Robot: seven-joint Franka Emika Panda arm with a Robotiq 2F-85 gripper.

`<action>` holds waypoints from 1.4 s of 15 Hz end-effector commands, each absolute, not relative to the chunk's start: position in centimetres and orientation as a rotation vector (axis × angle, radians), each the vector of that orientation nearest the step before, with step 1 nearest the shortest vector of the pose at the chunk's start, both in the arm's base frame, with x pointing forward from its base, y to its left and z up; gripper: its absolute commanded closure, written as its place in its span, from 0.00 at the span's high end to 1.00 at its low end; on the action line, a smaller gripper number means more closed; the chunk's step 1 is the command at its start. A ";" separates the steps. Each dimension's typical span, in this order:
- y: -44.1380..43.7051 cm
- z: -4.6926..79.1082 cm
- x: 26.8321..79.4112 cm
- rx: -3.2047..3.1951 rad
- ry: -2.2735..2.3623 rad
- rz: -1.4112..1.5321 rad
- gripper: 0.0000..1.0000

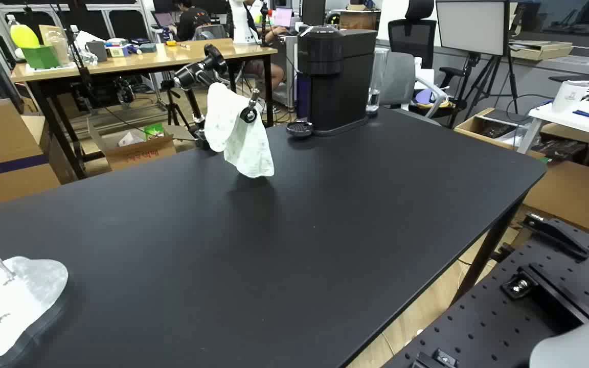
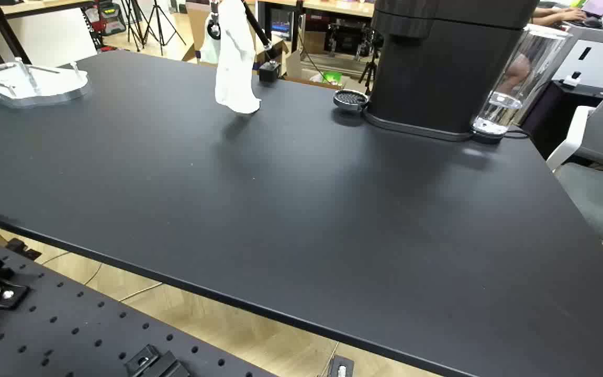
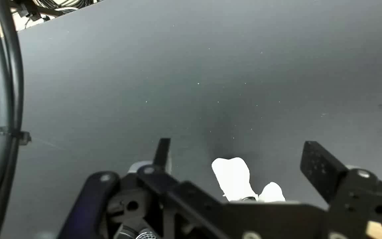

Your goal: Put the cloth on the table

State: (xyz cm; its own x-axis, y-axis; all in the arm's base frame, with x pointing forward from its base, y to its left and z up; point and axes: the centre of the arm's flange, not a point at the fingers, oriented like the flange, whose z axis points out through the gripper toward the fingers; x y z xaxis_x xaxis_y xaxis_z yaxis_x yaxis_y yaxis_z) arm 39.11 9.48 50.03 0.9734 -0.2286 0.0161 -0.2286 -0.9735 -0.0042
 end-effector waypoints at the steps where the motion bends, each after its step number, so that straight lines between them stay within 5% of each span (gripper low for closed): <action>1: 9.5 50.0 39.1 -3.118 0.361 -0.027 1.00; 12: 9.5 50.1 39.2 -3.117 0.361 -0.031 1.00; 21: 6.5 50.1 49.2 -3.110 -0.199 0.115 1.00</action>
